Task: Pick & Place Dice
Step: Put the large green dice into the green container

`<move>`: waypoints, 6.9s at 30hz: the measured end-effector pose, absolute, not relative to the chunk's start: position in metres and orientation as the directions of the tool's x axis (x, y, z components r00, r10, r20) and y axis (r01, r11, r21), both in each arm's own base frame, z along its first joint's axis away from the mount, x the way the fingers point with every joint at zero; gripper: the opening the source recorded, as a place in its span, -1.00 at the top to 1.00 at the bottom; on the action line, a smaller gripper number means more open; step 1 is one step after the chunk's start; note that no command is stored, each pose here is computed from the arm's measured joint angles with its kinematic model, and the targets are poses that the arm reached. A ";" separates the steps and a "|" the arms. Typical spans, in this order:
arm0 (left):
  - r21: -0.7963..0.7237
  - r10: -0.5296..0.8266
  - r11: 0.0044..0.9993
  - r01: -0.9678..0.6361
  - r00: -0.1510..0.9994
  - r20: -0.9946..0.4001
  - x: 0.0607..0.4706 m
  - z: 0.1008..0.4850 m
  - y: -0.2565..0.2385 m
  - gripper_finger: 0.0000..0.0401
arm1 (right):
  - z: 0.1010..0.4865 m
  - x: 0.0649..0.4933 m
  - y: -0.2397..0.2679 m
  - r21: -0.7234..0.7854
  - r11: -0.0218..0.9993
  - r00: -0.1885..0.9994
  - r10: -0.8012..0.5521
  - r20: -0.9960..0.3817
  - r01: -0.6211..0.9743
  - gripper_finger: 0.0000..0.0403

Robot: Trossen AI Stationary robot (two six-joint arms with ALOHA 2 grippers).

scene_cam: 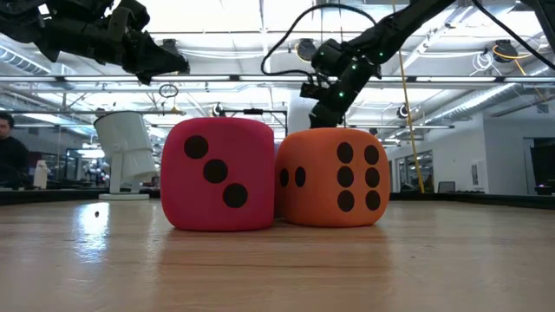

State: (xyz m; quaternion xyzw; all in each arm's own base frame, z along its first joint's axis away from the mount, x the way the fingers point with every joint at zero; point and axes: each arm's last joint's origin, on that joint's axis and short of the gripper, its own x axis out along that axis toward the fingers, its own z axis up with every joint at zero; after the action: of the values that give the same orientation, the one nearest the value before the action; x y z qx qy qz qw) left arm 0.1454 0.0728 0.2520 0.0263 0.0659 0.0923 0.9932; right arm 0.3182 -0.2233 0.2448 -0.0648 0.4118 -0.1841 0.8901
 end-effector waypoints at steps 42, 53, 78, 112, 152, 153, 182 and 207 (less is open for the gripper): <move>0.130 0.187 0.977 -0.169 0.973 -0.134 0.145 0.251 0.073 0.92 | 0.188 0.303 -0.241 -0.070 0.997 0.509 -0.049 -0.860 -0.023 -0.99; 0.131 0.187 0.977 -0.169 0.973 -0.134 0.145 0.251 0.073 0.92 | 0.173 0.310 -0.237 -0.037 0.999 0.482 -0.020 -0.876 -0.026 -0.87; 0.128 0.187 0.977 -0.170 0.973 -0.133 0.145 0.251 0.073 0.92 | 0.210 0.315 -0.234 -0.287 0.957 0.525 -0.260 -0.811 0.031 -0.81; 0.124 0.277 0.958 -0.258 0.946 -0.169 0.150 0.246 0.079 0.92 | 0.185 0.378 -0.272 -0.066 0.997 0.581 -0.034 -0.813 -0.034 -0.81; 0.059 0.302 0.952 -0.299 0.895 -0.327 0.241 0.189 0.156 0.93 | 0.206 0.407 -0.242 -0.236 0.970 0.663 -0.137 -0.736 -0.062 -0.98; 0.049 0.301 0.952 -0.302 0.894 -0.331 0.240 0.190 0.156 0.95 | 0.209 0.406 -0.241 -0.231 0.971 0.665 -0.135 -0.735 -0.058 -0.98; 0.024 0.307 0.945 -0.327 0.856 -0.417 0.232 0.191 0.151 0.92 | 0.242 0.407 -0.243 -0.148 0.989 0.800 -0.102 -0.591 0.016 -0.96; -0.085 0.395 0.828 -0.554 0.686 -0.611 0.217 0.143 0.159 0.97 | 0.215 0.345 -0.246 -0.164 0.940 0.429 -0.286 -0.857 0.298 0.91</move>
State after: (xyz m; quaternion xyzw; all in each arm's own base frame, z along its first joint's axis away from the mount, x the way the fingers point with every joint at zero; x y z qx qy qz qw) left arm 0.2172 0.1587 0.1428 -0.1327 0.2982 0.2612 0.9084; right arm 0.3450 -0.2455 0.2148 0.0061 0.5054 -0.1726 0.8454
